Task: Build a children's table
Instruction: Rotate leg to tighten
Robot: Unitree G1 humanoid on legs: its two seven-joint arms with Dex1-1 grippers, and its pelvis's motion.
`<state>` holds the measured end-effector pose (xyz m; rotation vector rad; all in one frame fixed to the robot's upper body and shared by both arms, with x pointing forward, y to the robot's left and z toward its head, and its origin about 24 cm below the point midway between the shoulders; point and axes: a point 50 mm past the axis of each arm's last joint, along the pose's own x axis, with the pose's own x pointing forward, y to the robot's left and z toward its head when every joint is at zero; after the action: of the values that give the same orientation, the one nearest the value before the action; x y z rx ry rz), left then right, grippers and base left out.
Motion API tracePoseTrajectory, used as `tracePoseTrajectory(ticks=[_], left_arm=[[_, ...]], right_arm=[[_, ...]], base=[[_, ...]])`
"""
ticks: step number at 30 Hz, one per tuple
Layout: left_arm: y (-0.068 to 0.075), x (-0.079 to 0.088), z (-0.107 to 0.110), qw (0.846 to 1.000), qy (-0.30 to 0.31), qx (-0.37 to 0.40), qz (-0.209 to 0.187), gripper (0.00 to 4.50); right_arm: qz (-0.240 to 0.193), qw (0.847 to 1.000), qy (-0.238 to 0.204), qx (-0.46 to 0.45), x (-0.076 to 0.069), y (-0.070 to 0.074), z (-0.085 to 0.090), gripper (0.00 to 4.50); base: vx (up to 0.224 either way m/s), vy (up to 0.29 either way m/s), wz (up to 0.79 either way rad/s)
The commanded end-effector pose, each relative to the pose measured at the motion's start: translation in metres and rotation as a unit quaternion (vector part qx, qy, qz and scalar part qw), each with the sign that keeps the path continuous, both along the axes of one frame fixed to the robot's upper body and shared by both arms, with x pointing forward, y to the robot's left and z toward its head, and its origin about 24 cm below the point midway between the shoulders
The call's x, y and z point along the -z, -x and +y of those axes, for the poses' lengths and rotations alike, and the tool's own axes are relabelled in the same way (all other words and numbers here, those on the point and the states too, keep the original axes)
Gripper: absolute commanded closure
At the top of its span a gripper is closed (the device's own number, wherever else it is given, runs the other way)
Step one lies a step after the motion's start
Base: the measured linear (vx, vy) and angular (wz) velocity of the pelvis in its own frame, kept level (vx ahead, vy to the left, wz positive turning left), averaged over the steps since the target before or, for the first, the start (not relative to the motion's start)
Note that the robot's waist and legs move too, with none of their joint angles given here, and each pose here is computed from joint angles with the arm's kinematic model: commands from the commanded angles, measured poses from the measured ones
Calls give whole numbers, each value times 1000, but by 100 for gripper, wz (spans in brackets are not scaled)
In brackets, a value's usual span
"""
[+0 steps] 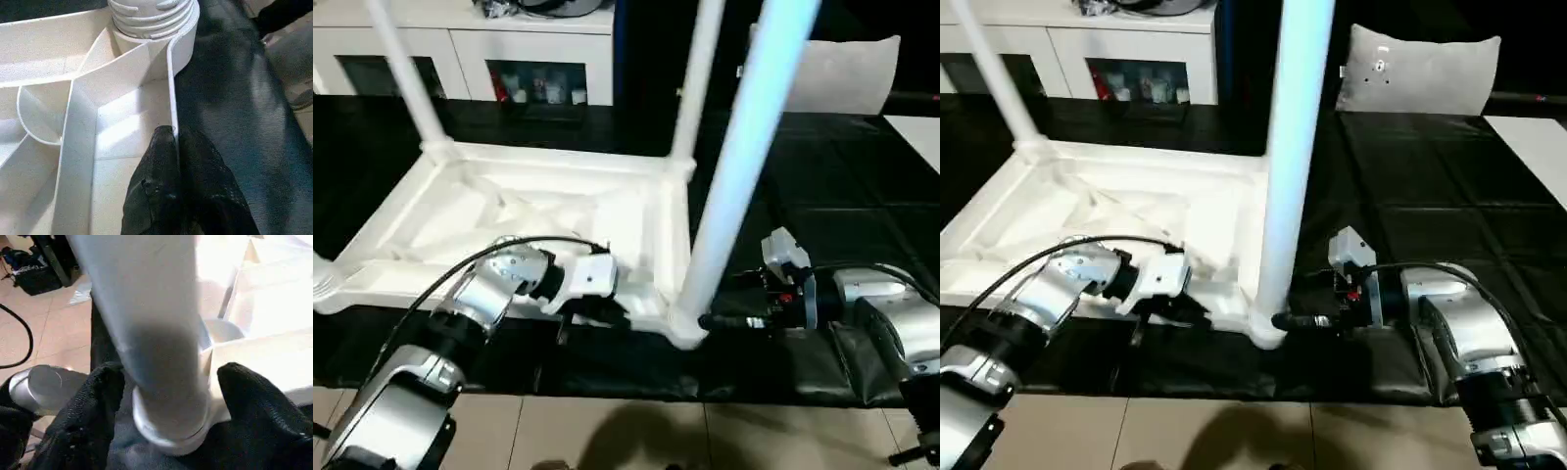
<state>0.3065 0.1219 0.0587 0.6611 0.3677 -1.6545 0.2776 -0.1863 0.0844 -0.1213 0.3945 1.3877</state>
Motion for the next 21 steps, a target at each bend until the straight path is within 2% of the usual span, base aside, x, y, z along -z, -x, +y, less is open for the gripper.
tracePoseTrajectory(ticks=[1,11,16,18,21], left_arm=[[6,-1,-7,999,-10,44,-4,450],[10,1,-9,998,-8,56,-1,450],[11,1,-10,999,0,43,9,450],[8,-1,-12,999,21,4,32,450],[4,-2,-16,998,34,-32,40,450]], right_arm=[[0,1000,-3,-19,-1,-1,3,156],[3,999,-15,-36,4,0,13,243],[15,999,-26,-39,5,3,15,253],[19,999,-45,-5,5,2,19,254],[15,998,-50,36,7,0,26,254]], base=[[0,0,0],[0,0,0],[0,0,0],[0,0,0],[0,0,0]])
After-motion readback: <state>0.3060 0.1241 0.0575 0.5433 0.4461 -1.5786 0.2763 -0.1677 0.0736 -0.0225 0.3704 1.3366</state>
